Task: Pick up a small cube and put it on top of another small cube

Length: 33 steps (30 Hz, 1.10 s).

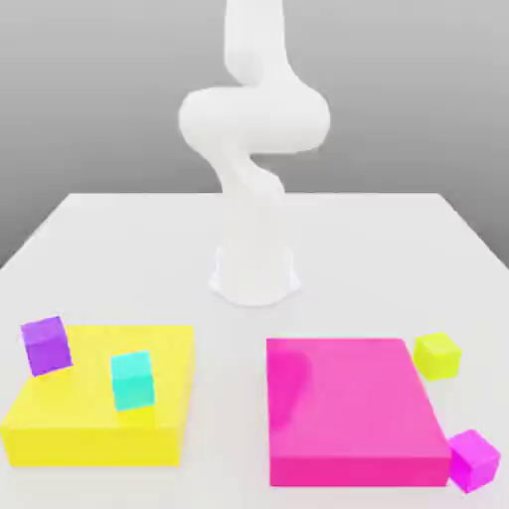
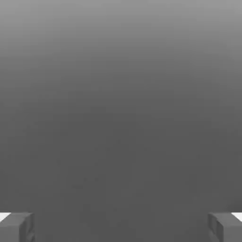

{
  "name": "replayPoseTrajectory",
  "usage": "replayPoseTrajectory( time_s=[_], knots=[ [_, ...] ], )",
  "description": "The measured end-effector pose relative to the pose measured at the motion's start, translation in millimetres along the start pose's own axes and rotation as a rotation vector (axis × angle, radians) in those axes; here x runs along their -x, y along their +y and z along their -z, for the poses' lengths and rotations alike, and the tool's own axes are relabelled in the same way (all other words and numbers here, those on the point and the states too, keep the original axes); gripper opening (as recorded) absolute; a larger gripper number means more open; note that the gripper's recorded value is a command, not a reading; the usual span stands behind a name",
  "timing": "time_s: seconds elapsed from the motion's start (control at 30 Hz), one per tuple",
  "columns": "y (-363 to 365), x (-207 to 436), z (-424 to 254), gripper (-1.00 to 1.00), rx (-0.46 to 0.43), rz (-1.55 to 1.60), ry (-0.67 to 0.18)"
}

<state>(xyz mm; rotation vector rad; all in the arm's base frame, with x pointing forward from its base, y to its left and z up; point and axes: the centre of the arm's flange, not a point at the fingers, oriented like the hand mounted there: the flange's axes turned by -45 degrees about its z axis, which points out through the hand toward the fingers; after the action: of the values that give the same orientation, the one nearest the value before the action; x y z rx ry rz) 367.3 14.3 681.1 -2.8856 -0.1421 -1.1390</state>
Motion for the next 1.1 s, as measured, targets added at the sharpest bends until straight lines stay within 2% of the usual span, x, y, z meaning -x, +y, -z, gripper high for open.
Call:
replayPoseTrajectory(
  time_s=[0.27,0.57,0.83,1.1],
  knots=[
    [-63.9,33.0,-111.9,0.0,-0.203,0.29,-0.147],
    [-155.5,110.5,-207.0,0.0,-0.389,0.636,-0.292],
    [-227.4,207.9,-259.1,0.0,-0.517,0.966,-0.403],
    [-273.7,316.4,-282.5,0.0,-0.608,1.324,-0.492]
  ],
)
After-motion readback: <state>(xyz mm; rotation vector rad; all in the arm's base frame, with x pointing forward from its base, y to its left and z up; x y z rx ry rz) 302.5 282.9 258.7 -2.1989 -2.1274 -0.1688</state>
